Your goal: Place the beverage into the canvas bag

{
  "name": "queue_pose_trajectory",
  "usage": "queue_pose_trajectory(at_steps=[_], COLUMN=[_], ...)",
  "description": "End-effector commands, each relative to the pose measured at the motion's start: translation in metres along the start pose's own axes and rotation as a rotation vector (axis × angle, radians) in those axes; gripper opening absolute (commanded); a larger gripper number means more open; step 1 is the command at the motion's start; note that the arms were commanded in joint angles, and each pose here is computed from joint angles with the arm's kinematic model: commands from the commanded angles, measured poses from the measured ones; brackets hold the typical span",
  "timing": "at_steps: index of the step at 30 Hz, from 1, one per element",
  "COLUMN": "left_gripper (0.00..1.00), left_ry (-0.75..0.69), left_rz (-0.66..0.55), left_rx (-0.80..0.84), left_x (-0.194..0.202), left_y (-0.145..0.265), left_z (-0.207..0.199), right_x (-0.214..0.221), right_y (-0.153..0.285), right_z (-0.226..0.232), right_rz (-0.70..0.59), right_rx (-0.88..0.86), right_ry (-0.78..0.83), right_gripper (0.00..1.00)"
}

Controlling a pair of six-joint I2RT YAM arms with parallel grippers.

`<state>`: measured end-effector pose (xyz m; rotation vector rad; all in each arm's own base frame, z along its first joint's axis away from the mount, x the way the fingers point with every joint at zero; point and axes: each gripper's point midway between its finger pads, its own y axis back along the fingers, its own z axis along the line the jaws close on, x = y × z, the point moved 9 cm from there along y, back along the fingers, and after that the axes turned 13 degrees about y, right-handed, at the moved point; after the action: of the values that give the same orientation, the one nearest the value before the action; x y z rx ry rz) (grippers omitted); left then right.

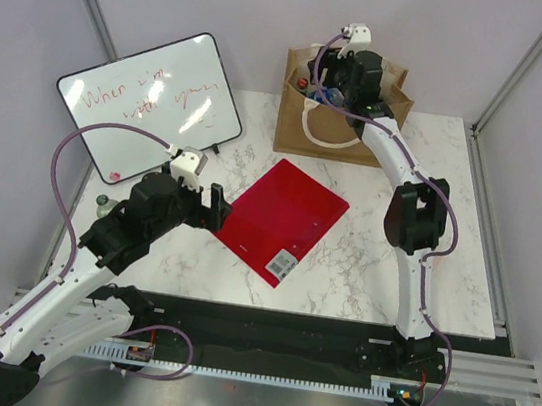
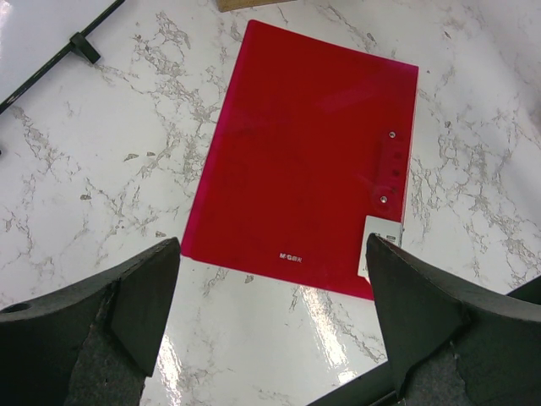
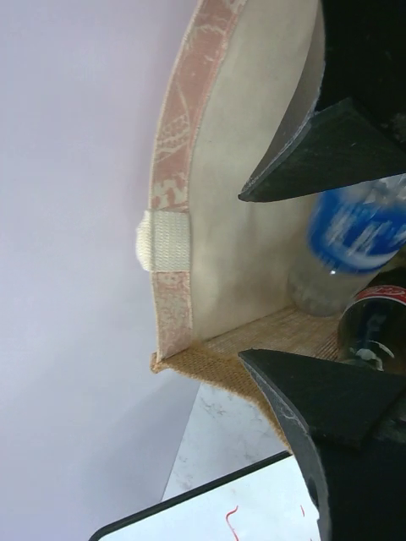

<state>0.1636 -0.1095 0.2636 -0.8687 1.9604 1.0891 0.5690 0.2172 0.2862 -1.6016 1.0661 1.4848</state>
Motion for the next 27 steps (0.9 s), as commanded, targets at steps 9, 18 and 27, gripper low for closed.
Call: queue_pose_trajectory(at_steps=[9,18,27], left_gripper=[0.97,0.97,0.95], left_ry=[-0.027,0.050,0.195], left_rz=[-0.048,-0.094,-0.143], left_rx=[0.012,-0.069,-0.487], left_x=[-0.006,-0.013,-0.044], left_y=[0.000,0.003,0.017], left_z=[0.000,0.002,0.016], right_x=[-0.058,-0.120,-0.122], right_y=[0.023,0.078,0.173], right_z=[-0.004,-0.005,0.027], right_rz=[-0.110,-0.098,0.058], right_rx=[0.014,0.051,0.021], right_ry=[0.016,-0.045,-0.135], right_gripper=[0.77,0.76,0.76])
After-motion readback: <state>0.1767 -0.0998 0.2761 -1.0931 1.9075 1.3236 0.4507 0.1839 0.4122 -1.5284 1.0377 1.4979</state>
